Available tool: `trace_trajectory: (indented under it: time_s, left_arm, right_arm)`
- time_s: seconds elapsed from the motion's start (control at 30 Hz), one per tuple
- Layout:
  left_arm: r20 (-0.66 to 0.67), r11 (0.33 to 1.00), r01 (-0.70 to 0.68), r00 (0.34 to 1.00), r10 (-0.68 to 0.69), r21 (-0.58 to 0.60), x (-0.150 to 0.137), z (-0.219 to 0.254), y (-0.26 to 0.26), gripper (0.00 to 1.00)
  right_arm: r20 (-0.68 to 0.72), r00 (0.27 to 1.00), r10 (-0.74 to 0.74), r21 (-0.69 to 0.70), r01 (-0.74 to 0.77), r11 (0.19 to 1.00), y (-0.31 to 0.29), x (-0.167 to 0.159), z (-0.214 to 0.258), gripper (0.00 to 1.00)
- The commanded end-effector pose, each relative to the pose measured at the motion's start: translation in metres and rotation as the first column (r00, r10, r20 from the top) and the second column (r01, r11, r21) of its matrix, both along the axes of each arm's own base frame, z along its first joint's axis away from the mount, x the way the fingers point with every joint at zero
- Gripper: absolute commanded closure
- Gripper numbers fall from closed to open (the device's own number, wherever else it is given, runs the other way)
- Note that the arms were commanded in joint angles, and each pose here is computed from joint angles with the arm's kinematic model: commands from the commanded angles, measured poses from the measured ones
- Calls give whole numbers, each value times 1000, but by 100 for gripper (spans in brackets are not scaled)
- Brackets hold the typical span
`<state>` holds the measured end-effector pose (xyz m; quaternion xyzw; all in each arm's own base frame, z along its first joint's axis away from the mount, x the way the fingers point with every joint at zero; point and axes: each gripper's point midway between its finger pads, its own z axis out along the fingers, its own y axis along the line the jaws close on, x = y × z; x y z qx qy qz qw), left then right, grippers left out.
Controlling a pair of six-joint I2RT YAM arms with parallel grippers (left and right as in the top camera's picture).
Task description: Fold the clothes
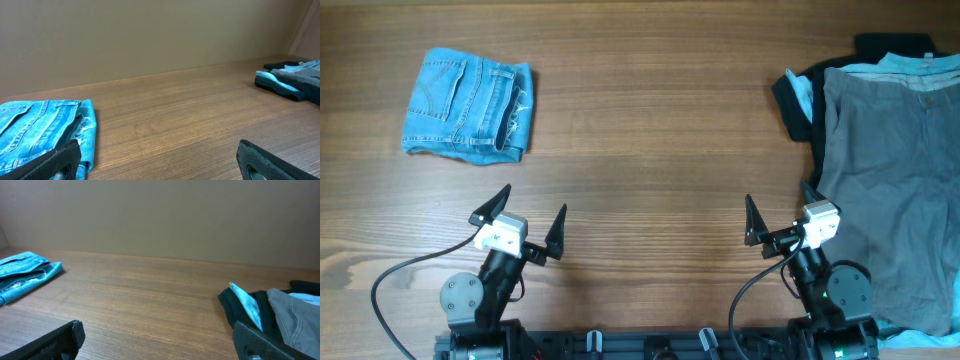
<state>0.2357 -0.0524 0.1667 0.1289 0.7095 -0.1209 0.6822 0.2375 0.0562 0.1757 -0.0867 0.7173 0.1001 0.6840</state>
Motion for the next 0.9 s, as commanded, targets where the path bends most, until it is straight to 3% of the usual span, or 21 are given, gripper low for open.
trace_trajectory:
  time_s: [0.0,0.87]
  left_arm:
    - [-2,1000,-1,1000,1,-6,0,-2,0,0]
    - [2,1000,0,1000,0,8,0,-2,0,0]
  right_arm:
    - [1,1000,11,-14,-11,1000,1,0,-3,0]
    - [3,1000,12,-16,-12,1000,2,0,-3,0]
